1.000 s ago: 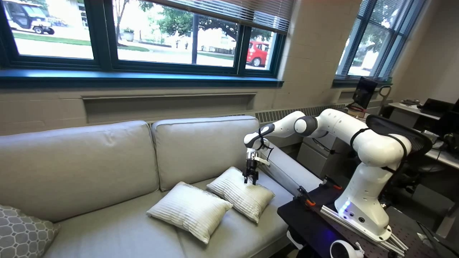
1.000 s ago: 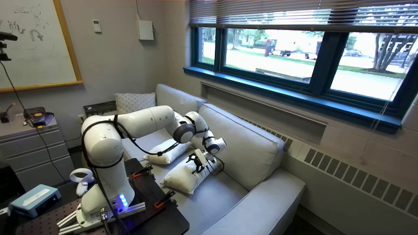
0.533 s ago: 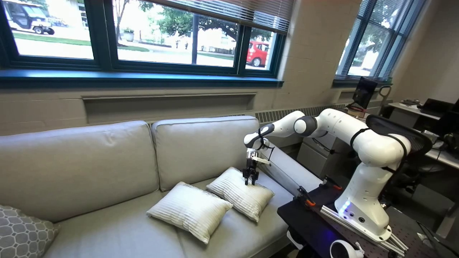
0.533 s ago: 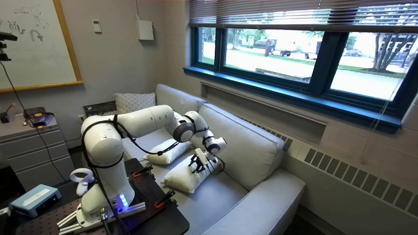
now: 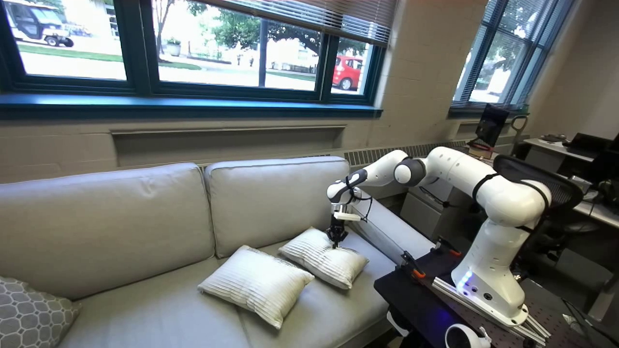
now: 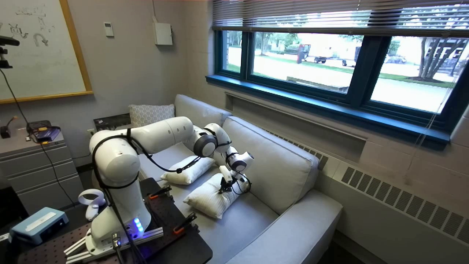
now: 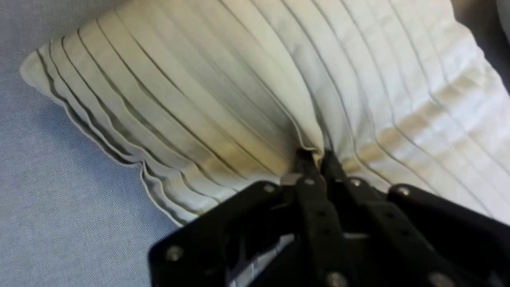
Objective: Set the striped pillows against the armrest
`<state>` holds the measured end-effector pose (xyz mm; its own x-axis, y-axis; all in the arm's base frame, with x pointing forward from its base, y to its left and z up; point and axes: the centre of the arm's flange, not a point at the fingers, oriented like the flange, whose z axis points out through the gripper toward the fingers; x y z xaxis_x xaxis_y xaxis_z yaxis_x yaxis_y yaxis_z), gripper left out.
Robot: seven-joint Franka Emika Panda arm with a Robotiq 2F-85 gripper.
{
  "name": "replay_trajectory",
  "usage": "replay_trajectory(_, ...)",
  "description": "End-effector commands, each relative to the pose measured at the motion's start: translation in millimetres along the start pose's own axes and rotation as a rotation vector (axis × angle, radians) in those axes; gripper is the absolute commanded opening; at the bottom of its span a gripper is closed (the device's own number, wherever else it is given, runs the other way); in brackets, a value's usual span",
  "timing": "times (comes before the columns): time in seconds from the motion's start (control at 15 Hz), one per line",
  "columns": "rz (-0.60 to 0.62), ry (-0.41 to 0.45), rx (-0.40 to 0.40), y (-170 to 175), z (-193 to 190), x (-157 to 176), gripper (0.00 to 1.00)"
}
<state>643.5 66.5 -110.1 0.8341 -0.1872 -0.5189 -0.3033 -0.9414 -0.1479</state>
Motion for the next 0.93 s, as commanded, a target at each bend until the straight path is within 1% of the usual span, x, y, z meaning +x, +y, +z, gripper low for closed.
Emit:
replay_trajectory(0.0,0.1,0.056,-0.041,-23.5,1.2,56.4,0.04)
replay_trajectory(0.2,0.164,0.124,-0.057,-23.3,-24.5,33.4,0.08)
replay_trajectory(0.4,0.241,0.229,-0.099,-20.1,-49.3,14.7,0.07)
replay_trajectory(0.47,0.262,0.265,-0.108,-15.6,-61.0,1.4,0.07)
replay_trajectory(0.6,0.31,0.348,-0.107,-7.3,-80.1,-16.5,0.05)
replay_trajectory(0.67,0.336,0.391,-0.1,-3.3,-87.6,-23.3,0.06)
replay_trajectory(0.87,0.421,0.526,-0.067,3.3,-98.5,-57.7,0.06)
